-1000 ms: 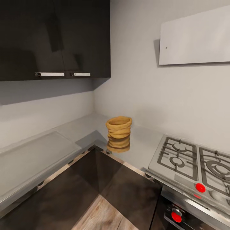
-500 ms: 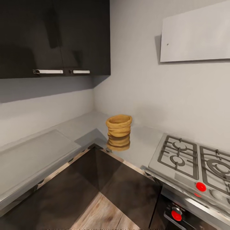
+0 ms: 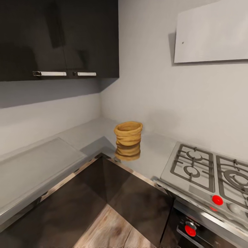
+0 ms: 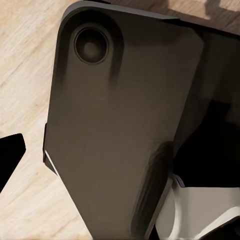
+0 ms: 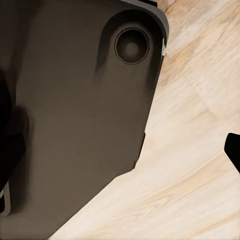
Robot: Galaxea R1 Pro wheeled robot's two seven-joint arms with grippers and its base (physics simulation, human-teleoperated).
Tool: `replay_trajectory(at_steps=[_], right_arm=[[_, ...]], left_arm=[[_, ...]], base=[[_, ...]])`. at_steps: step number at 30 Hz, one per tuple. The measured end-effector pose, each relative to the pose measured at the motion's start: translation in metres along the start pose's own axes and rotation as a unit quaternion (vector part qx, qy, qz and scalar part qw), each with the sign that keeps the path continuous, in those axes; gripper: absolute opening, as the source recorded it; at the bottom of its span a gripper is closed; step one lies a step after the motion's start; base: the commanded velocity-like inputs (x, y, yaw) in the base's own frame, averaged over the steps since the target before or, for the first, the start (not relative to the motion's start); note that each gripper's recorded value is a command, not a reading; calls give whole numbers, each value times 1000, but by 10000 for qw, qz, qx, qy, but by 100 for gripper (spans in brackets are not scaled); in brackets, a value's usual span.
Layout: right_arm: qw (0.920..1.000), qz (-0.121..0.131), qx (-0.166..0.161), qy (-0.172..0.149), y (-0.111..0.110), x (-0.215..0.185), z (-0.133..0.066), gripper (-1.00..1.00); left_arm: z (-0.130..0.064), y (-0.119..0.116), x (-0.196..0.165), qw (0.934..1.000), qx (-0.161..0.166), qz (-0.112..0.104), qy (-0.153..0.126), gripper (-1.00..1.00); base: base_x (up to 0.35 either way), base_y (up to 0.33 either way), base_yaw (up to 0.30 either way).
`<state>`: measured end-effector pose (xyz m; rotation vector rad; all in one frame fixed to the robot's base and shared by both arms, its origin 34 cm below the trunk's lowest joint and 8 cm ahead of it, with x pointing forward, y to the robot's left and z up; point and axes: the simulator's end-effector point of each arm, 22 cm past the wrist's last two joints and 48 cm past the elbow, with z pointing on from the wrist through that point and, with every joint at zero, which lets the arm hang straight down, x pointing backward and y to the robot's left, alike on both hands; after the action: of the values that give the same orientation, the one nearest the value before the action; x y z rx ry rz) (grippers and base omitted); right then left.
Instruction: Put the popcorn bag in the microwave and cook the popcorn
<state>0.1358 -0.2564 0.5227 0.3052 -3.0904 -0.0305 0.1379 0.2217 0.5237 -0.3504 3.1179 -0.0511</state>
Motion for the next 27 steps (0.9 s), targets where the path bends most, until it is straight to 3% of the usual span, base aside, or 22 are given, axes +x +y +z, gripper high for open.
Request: replay_trajectory(at_steps=[27], right_arm=[[9998, -2, -43, 213, 3, 16, 0, 100]], left_arm=[[0, 4, 16, 9998, -49, -6, 208, 100]], base=[[0, 0, 0]])
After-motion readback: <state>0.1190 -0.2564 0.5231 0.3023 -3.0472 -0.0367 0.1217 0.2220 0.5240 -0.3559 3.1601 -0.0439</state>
